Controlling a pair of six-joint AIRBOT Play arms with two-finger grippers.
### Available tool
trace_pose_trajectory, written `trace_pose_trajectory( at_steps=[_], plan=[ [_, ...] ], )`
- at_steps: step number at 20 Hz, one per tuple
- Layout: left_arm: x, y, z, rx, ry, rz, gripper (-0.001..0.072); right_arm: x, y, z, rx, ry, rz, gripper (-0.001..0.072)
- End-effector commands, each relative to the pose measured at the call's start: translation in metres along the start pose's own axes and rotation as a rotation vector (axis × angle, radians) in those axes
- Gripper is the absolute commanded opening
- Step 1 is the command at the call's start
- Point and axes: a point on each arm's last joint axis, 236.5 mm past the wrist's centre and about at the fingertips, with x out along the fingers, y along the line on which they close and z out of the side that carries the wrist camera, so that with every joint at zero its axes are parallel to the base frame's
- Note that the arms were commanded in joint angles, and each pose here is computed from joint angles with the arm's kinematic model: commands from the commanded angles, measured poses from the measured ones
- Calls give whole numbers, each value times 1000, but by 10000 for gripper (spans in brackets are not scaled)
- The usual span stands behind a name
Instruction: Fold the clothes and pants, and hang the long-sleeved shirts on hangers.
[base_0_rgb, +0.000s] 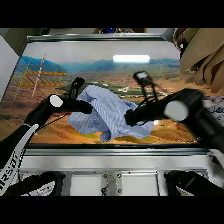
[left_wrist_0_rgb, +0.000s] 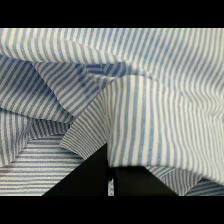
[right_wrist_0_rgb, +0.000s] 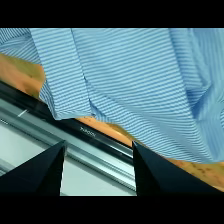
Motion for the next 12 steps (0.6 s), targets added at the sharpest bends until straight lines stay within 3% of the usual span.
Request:
trace_pose_trajectory(
  at_steps=[1,2,7,9,11,12],
  plan=[
    [-9,1,-1,-15,13,-12,16,63,35,-32,100,26,0,605],
    [-9,2,0,-16,11,-11,16,76,47,-36,77,34,11,718],
    [-8,-3,-1,-9,17,-19,15,158,44,-61,182,152,-68,709],
    [-15,-17,-15,0,75,-67,15,161,32,-59,159,142,-113,232],
    [-40,-30,-5,25,34,-74,15,140,24,-42,67,104,-117,17],
    [-58,-37,6,33,-11,-70,15,119,19,-27,15,75,-112,16]
  ],
)
